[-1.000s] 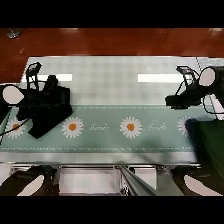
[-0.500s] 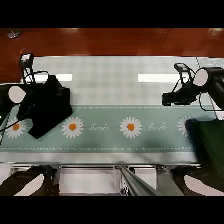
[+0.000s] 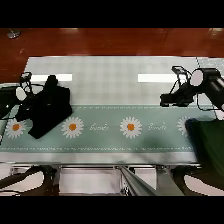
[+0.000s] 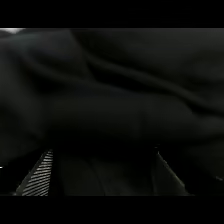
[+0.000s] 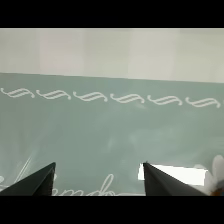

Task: Fold the shirts.

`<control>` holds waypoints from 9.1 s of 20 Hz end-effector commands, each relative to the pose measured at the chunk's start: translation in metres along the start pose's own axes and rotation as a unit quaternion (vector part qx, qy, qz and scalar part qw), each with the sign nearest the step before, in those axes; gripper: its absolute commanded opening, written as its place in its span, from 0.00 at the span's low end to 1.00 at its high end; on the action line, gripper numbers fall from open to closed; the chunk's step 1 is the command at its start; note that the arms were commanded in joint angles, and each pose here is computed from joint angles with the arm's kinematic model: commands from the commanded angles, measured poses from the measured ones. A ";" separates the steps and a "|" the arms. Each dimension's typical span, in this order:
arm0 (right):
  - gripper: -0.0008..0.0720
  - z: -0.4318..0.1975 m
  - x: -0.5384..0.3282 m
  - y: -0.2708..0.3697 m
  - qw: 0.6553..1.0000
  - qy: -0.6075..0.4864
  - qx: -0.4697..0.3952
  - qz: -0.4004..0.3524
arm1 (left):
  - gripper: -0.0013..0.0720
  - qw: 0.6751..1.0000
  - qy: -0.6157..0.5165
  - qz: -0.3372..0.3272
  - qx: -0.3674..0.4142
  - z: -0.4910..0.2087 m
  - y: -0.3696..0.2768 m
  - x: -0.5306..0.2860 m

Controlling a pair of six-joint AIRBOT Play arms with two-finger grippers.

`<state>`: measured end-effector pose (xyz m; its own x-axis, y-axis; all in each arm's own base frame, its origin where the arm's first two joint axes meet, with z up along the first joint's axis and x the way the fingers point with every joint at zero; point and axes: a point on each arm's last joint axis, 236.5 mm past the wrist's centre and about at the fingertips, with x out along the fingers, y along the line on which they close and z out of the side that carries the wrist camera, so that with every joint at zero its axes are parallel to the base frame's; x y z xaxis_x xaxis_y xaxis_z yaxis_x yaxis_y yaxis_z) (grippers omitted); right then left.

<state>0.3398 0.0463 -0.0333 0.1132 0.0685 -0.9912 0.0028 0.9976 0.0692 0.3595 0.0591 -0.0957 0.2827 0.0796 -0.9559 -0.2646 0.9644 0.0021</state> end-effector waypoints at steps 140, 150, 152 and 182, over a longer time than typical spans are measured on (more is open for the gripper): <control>0.04 0.015 -0.114 -0.068 0.980 -0.177 0.081 -0.046 | 0.07 0.942 -0.081 -0.321 -0.057 -0.069 -0.134 -0.150; 0.78 0.076 -0.043 -0.073 0.988 -0.085 0.121 0.033 | 0.98 0.960 -0.001 -0.279 -0.016 -0.037 -0.172 -0.058; 0.78 0.060 -0.049 -0.096 0.992 -0.057 0.112 -0.002 | 0.98 0.966 0.012 -0.256 0.032 -0.026 -0.151 -0.069; 0.78 -0.089 0.030 0.000 0.979 0.029 0.130 0.154 | 0.07 0.901 0.056 -0.416 -0.111 -0.079 -0.221 -0.056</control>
<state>0.2576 0.0404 -0.0714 0.1112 0.3847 -0.9163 0.2768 0.8736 0.4003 0.3249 -0.1772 -0.0706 0.3672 -0.6826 -0.6318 -0.2005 0.6052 -0.7704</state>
